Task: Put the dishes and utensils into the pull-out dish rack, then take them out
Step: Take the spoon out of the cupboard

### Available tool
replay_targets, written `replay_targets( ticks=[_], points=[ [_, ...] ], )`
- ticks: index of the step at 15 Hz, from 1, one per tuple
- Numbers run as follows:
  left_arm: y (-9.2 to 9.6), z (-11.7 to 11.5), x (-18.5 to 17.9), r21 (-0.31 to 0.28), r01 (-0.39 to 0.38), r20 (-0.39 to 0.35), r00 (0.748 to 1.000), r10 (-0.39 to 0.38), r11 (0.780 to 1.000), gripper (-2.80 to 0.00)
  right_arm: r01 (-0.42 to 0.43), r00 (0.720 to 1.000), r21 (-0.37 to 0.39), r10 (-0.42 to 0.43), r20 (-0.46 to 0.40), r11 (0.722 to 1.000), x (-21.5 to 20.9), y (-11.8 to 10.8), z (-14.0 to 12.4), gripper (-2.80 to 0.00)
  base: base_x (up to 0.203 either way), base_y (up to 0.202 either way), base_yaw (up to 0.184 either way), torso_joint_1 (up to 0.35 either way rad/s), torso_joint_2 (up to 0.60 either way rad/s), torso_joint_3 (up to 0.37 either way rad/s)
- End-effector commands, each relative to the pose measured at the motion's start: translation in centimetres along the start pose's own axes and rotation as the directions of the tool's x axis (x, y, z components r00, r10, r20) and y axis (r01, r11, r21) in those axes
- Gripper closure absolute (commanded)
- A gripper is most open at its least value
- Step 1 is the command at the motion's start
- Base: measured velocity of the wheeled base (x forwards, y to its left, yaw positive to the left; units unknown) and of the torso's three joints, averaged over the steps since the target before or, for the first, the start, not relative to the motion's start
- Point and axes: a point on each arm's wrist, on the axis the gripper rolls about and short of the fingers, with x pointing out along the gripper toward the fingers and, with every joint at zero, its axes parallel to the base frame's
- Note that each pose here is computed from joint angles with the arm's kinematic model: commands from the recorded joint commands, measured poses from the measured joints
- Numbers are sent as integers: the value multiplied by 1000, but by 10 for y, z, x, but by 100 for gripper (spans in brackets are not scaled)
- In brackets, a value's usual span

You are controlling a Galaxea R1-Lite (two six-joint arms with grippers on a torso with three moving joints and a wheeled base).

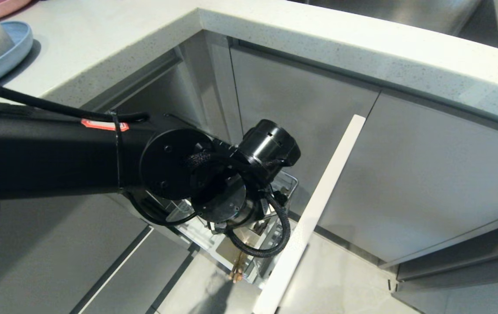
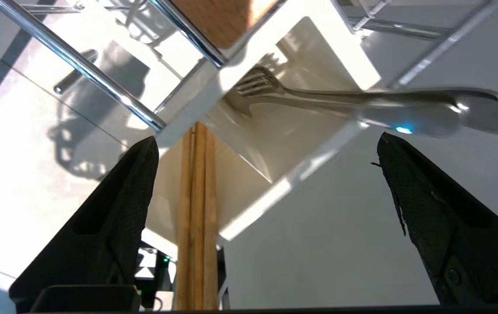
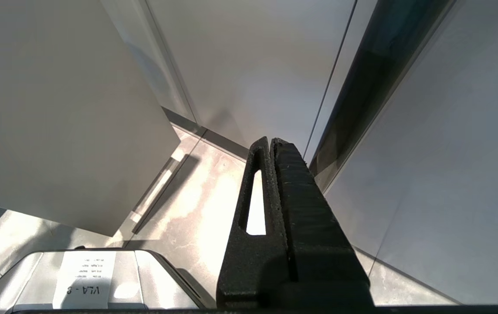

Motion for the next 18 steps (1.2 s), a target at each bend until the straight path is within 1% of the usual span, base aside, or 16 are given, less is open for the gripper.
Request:
replay_targets(
  ticks=[1, 3, 5, 6, 8, 10, 12, 14, 18],
  points=[
    [0, 1, -13, -9, 38, 2, 999, -38, 999, -280, 0, 1000, 1, 0, 3, 1000, 0, 0, -1, 0, 0, 0, 0, 0, 0, 0],
    [-1, 1, -23, -12, 77, -8, 997, -77, 997, -280, 0, 1000, 1, 0, 2, 1000, 0, 0, -1, 0, 0, 0, 0, 0, 0, 0],
    [-1, 1, -26, -15, 100, -23, 995, -100, 995, -280, 0, 1000, 1, 0, 3, 1000, 0, 0, -1, 0, 0, 0, 0, 0, 0, 0],
    [-2, 1, -27, -23, 121, -39, 992, -122, 992, -280, 0, 1000, 1, 0, 3, 1000, 0, 0, 0, 0, 0, 0, 0, 0, 0, 0],
    [-5, 2, -24, -50, 149, -29, 988, -150, 988, -280, 0, 1000, 1, 0, 3, 1000, 0, 0, 0, 0, 0, 0, 0, 0, 0, 0],
    [-7, 2, -18, -62, 156, -20, 987, -157, 986, -280, 0, 1000, 1, 0, 2, 1000, 0, 0, -1, 0, 0, 0, 0, 0, 0, 0],
    [-10, 2, -3, -79, 151, -11, 988, -152, 985, -280, 0, 1000, 1, 0, 4, 1000, 0, 0, 0, 0, 0, 0, 0, 0, 0, 0],
    [-11, 0, 5, -77, 139, -18, 990, -140, 987, -280, -1, 1000, 1, 1, 2, 1000, 0, 0, -1, 0, 0, 0, 0, 0, 0, 0],
    [-12, -2, 11, -71, 140, -46, 989, -144, 988, -280, 0, 1000, 1, 0, 3, 1000, 0, 0, -1, 0, 0, 0, 0, 0, 0, 0]
  ],
)
